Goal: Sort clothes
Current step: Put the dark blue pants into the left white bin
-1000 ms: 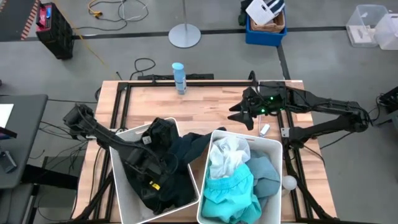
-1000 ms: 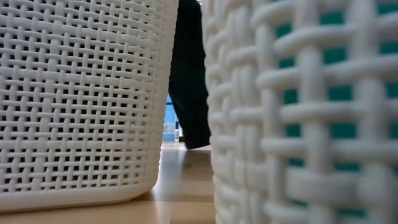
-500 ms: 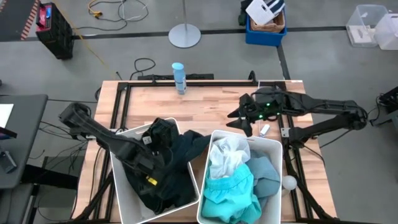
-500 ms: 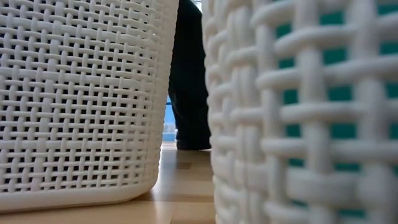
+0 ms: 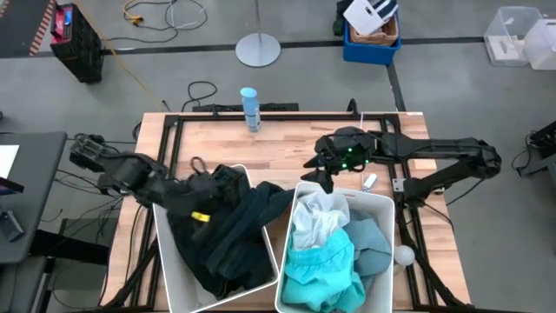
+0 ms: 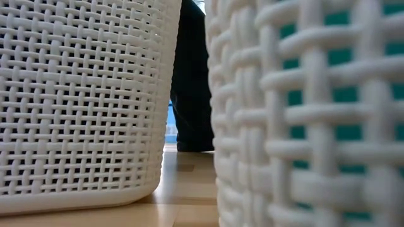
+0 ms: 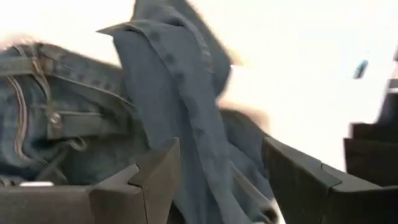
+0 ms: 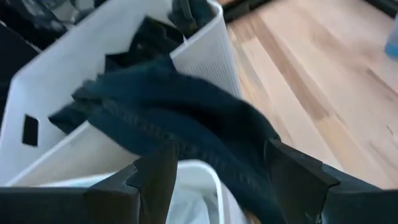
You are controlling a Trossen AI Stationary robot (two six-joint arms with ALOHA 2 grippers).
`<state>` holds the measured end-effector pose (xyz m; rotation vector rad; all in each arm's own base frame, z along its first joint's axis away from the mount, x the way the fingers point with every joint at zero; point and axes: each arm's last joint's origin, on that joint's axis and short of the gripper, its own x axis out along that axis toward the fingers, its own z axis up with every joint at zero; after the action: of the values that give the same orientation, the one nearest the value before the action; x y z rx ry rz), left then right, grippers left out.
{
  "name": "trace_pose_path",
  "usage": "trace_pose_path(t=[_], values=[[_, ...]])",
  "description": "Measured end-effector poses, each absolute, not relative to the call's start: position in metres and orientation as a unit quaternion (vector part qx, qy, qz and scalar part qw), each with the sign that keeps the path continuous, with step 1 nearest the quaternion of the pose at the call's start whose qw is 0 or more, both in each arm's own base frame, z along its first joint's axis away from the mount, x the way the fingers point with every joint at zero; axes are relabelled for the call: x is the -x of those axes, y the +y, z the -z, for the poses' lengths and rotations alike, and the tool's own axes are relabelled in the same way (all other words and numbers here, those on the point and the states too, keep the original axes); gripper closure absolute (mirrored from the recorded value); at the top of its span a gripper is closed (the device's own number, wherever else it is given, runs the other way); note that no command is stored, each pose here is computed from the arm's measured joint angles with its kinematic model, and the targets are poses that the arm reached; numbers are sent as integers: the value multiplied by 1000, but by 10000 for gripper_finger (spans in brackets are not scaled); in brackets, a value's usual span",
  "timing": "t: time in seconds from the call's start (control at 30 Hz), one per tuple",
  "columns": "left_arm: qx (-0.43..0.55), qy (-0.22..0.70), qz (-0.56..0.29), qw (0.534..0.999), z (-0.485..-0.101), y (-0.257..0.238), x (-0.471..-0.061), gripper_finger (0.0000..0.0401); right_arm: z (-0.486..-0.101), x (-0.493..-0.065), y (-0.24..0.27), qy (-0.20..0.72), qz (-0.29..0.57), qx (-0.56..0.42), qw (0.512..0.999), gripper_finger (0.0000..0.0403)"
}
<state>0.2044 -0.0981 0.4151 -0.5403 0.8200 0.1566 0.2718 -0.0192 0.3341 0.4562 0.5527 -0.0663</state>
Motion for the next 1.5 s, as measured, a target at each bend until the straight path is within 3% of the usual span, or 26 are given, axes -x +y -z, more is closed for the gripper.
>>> trace_pose_path(t=[0.33, 0.8, 0.93, 1.17, 1.3, 1.5], values=[[218, 420, -122, 872, -380, -81, -272, 176, -359, -275, -18, 214, 17, -220, 952, 145], [204, 517, -123, 822, -330, -59, -321, 167, -392, -276, -5, 161, -3, -210, 964, 145], [200, 539, -126, 808, -322, -58, -323, 210, -392, -276, -5, 160, 2, -210, 965, 145], [200, 538, -127, 809, -327, -57, -316, 379, -392, -276, -5, 159, 7, -209, 965, 145], [202, 519, -131, 820, -340, -57, -307, 388, -392, -276, -6, 159, 7, -209, 965, 145], [190, 428, -142, 872, -388, -62, -274, 389, -392, -276, -6, 159, 7, -209, 965, 145]])
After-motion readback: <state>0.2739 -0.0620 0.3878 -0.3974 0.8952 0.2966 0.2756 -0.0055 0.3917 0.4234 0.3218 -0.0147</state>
